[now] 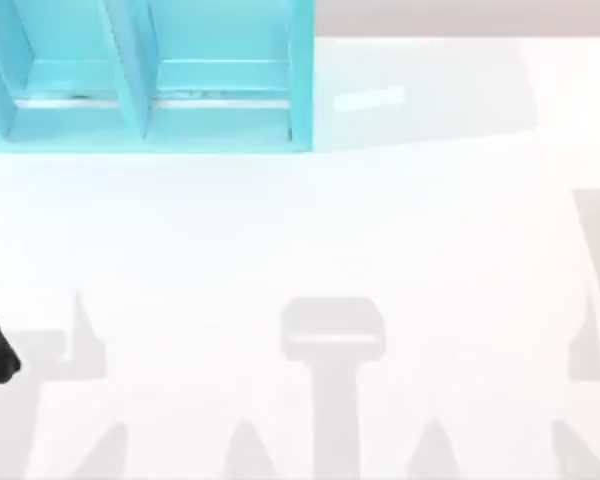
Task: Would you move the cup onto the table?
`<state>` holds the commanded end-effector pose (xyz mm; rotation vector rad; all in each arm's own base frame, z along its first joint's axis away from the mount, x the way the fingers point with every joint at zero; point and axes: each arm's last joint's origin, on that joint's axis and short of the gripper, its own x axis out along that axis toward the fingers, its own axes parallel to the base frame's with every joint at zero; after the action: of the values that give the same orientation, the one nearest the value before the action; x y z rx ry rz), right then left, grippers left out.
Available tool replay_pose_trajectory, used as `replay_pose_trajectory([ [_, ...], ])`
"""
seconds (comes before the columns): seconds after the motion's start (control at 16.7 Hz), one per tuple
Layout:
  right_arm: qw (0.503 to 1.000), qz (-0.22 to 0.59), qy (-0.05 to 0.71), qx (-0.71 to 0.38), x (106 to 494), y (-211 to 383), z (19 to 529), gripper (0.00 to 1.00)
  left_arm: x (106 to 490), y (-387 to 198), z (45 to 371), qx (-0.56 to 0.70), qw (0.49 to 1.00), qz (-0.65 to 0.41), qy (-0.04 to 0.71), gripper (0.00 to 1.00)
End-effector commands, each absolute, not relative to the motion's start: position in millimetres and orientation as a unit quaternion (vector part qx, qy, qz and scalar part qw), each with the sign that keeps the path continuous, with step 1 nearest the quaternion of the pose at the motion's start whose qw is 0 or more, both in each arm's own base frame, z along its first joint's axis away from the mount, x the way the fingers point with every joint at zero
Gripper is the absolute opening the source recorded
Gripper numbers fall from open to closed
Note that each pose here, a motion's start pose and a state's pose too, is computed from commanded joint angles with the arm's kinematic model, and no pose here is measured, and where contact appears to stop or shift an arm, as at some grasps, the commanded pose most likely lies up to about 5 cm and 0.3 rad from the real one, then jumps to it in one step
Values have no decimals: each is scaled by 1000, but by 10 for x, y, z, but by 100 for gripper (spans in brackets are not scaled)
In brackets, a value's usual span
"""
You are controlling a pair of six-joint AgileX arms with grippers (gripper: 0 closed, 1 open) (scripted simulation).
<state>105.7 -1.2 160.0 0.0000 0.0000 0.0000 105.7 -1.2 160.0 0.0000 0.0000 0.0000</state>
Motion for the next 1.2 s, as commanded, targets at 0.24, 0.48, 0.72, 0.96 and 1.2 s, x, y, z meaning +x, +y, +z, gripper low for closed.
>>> replay_pose_trajectory([
  [0.24,1000,-6,16,-6,1058,-25,1649,100,1057,-12,1600,0,1000,0,0,100],
  [0.48,993,-35,108,-34,1102,-96,1952,100,1057,-12,1600,0,1000,0,0,100],
  [0.72,961,-63,262,-60,1359,-247,2413,100,1057,-12,1600,0,1000,0,0,100],
  [0.96,891,-68,444,-63,1895,-559,2712,100,1057,-12,1600,0,1000,0,0,100],
  [1.2,805,-47,590,-41,2494,-1019,2726,100,1057,-12,1600,0,1000,0,0,100],
])
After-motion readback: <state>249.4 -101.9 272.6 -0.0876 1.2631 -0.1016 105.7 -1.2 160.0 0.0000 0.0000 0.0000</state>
